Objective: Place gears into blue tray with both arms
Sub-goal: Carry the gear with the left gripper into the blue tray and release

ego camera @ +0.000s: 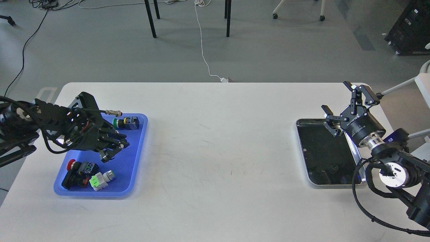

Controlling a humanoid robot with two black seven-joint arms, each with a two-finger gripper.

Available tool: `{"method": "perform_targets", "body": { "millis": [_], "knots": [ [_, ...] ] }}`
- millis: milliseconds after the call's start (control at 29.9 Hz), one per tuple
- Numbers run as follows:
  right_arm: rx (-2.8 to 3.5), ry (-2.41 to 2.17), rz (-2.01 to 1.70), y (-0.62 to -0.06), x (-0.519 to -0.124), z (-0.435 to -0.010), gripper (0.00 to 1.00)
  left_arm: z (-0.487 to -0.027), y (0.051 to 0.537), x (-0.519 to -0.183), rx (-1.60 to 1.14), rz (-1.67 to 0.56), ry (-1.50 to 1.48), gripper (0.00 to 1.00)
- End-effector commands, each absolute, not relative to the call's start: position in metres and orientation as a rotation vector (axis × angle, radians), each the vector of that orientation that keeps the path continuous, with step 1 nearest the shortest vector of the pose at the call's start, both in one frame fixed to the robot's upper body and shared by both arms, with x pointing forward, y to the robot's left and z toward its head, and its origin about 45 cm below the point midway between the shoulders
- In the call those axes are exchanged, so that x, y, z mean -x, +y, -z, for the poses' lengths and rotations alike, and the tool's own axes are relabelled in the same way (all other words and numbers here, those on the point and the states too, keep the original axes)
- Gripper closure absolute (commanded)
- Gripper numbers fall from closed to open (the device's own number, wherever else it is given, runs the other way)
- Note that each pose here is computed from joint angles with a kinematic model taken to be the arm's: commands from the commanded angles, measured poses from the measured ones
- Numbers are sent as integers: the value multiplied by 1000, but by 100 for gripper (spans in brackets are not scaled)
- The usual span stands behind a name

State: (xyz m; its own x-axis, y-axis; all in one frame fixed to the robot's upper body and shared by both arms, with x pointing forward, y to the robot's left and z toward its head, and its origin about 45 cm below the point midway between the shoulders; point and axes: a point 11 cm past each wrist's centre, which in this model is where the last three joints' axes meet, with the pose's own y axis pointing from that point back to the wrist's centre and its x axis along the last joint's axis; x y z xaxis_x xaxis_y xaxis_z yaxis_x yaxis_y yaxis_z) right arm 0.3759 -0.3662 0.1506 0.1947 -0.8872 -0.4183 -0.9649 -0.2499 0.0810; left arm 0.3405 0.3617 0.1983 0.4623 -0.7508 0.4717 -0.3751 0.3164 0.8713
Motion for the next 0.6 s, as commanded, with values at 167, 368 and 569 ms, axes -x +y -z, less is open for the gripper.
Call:
{"method": "perform_targets", "body": {
  "millis": [167, 368, 569],
  "knots": [
    [2262, 1788, -572, -367, -376, -151, 1, -177, 413, -332, -1397, 274, -1018, 80],
    [2262, 1784, -572, -366, -376, -152, 1, -165, 426, -343, -1438, 222, -989, 77],
    [2266, 1775, -576, -364, -375, -152, 1, -159, 419, -342, -1407, 211, -990, 71]
  ]
}}
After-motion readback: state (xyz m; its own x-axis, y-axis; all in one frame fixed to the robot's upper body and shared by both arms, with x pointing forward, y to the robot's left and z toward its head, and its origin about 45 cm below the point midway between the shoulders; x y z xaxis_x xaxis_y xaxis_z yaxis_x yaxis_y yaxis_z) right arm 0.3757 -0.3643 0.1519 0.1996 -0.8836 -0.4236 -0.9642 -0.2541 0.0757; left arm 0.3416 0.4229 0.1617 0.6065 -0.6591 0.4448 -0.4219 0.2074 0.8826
